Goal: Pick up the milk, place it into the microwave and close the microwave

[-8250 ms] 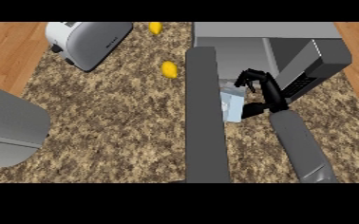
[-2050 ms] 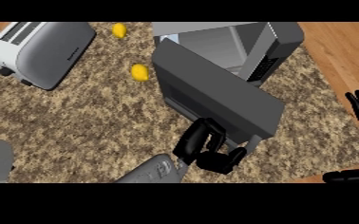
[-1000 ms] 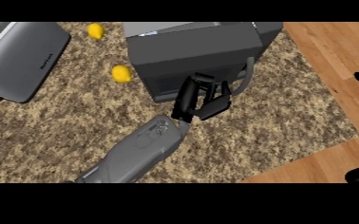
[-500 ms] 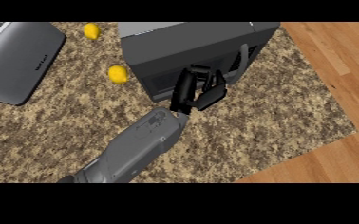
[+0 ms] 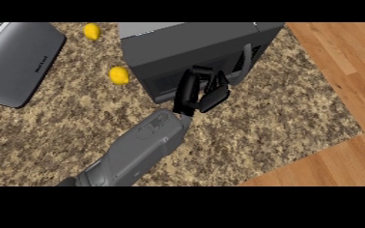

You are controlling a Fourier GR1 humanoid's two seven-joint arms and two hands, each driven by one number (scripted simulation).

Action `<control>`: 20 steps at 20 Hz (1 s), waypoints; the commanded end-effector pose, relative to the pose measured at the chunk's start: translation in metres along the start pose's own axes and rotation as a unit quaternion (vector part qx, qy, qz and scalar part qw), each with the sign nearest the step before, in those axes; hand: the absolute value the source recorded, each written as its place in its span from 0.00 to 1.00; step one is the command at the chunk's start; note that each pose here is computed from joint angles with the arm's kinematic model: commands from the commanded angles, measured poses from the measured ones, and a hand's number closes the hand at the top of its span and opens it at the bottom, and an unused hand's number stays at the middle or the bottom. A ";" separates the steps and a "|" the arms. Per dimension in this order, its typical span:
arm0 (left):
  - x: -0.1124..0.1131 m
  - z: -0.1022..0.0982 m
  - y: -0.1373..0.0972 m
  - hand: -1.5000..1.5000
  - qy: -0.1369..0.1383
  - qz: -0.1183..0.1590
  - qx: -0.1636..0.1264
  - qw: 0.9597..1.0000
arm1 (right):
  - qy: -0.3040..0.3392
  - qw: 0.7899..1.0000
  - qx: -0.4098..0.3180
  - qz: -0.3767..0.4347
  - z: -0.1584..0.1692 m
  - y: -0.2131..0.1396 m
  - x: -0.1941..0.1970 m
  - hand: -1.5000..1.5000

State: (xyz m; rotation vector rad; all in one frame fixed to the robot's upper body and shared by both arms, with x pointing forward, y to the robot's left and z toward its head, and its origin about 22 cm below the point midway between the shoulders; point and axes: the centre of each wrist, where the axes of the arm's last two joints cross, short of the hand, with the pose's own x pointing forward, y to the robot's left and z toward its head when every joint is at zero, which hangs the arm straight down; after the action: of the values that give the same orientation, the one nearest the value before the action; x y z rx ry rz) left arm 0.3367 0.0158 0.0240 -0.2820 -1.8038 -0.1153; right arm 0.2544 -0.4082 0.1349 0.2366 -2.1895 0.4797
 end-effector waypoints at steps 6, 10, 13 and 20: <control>0.013 -0.027 0.005 1.00 -0.028 0.002 0.020 0.999 | -0.007 1.000 -0.009 0.020 -0.010 -0.020 0.012 0.00; 0.016 -0.030 0.004 1.00 -0.039 0.004 0.026 0.999 | -0.002 1.000 -0.010 0.024 -0.009 -0.025 0.014 0.00; 0.012 -0.028 0.005 1.00 -0.037 0.004 0.025 0.999 | -0.003 0.999 -0.009 0.036 -0.012 -0.034 0.021 0.00; 0.012 -0.028 0.004 1.00 -0.042 0.014 0.025 0.999 | 0.002 0.997 -0.001 0.072 -0.019 -0.051 0.038 0.00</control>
State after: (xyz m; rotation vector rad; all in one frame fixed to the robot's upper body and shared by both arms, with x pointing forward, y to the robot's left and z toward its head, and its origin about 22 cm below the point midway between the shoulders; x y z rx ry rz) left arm 0.3374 0.0134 0.0215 -0.3118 -1.8612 -0.0768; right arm 0.2623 -0.4394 0.1758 0.1234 -2.2137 0.5220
